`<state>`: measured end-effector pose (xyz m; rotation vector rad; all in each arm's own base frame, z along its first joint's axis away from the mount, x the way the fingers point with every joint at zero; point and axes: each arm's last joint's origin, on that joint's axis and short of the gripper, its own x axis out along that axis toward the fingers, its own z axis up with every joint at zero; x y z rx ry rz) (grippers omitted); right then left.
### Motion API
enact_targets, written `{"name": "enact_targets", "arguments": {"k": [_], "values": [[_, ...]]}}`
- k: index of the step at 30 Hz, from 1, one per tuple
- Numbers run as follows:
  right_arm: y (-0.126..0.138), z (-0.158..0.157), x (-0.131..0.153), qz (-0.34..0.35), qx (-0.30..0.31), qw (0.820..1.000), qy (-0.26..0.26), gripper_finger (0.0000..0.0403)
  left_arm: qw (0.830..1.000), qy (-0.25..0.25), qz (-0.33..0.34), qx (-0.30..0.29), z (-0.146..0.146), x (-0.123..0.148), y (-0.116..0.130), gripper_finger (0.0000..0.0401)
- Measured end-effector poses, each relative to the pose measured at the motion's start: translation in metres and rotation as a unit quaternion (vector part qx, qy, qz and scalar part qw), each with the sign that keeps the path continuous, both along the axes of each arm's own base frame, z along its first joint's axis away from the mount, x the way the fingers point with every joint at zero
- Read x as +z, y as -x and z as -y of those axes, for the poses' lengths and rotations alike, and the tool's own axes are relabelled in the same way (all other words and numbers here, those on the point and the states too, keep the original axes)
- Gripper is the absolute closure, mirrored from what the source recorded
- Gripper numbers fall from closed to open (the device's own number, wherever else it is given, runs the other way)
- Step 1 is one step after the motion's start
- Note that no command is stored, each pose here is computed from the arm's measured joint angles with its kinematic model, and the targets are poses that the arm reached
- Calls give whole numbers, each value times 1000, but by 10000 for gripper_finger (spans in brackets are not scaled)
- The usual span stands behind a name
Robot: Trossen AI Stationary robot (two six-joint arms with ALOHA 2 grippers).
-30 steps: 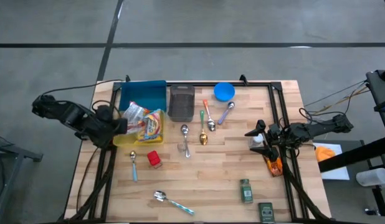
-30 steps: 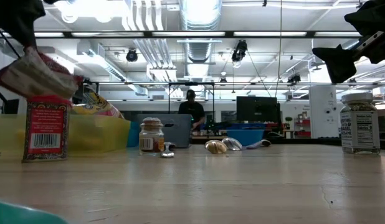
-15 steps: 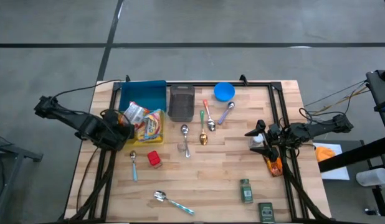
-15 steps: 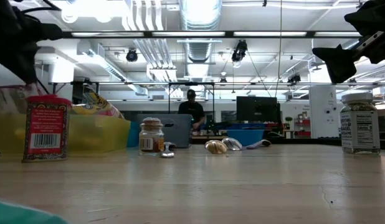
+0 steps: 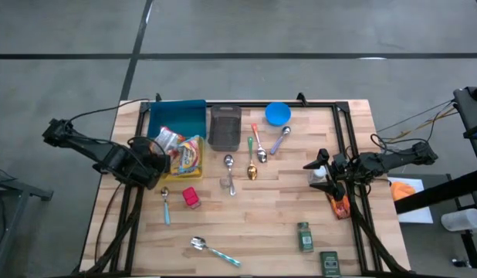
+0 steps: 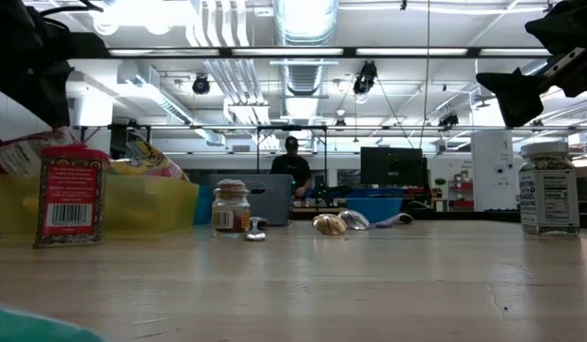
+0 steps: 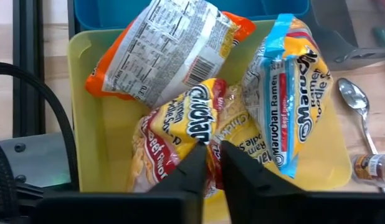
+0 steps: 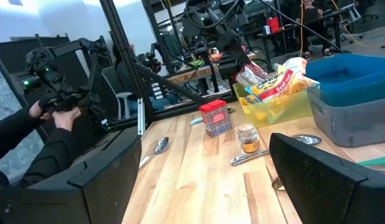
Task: Pick & Place Food Item
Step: Put the red noodle pack into the yellow bin, then put the red seasoning can into the black bin
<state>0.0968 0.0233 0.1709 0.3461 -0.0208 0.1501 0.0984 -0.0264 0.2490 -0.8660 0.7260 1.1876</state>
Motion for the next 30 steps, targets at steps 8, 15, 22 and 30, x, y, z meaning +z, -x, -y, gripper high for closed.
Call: {"name": "enact_targets", "arguments": {"k": [8,15,22,30], "values": [[0,0,0,0,0,1000,0,52,1000,6,0,-29,2,1,-3,195],[0,0,0,0,0,1000,0,52,996,8,24,-84,4,28,-8,139],[0,0,0,-1,0,1000,0,52,994,-13,55,-94,3,47,-10,137],[0,0,0,0,0,1000,0,52,994,-25,33,-101,9,42,-25,137]]}}
